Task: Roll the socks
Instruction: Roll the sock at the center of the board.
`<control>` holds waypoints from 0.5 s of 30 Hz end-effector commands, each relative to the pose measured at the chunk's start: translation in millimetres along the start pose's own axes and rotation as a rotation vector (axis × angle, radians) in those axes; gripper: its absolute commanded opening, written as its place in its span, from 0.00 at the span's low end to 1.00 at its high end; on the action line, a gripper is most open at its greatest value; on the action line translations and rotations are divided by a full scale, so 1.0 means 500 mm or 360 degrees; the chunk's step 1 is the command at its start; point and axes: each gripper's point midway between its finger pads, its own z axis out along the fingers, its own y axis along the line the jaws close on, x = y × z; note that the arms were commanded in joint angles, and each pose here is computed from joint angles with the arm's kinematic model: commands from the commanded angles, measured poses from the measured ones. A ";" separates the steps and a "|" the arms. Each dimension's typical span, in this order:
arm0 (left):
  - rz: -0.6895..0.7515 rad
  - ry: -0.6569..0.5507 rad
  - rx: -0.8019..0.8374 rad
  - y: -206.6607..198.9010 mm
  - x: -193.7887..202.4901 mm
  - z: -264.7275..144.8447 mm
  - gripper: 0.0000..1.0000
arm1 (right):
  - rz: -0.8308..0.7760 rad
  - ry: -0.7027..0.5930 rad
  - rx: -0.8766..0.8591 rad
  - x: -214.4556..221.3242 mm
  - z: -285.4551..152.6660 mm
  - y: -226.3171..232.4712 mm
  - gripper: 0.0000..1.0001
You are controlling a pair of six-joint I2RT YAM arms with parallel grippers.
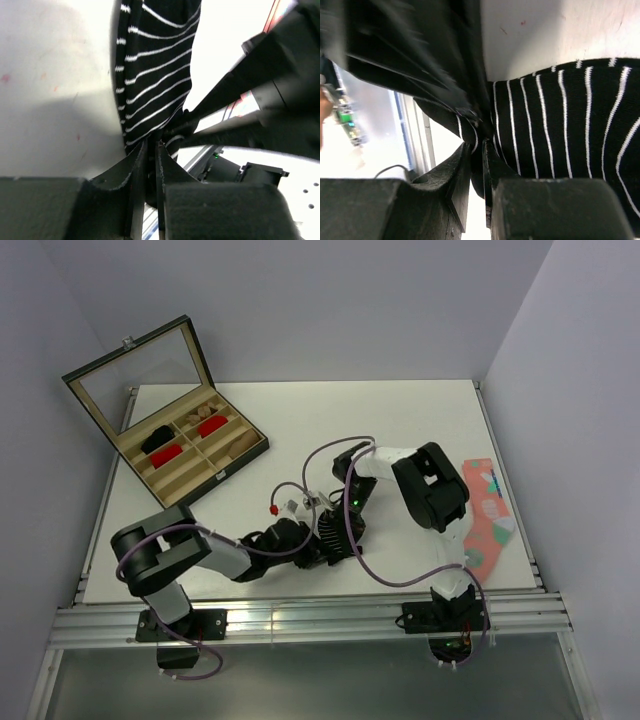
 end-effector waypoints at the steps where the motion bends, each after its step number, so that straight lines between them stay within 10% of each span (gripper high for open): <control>1: 0.0180 -0.0156 0.0019 -0.004 -0.020 -0.020 0.18 | 0.0111 0.0066 -0.0007 0.011 -0.008 -0.005 0.18; 15: 0.1019 -0.0589 0.0004 -0.075 -0.038 -0.094 0.25 | 0.0242 0.0119 -0.0031 0.009 -0.001 -0.033 0.18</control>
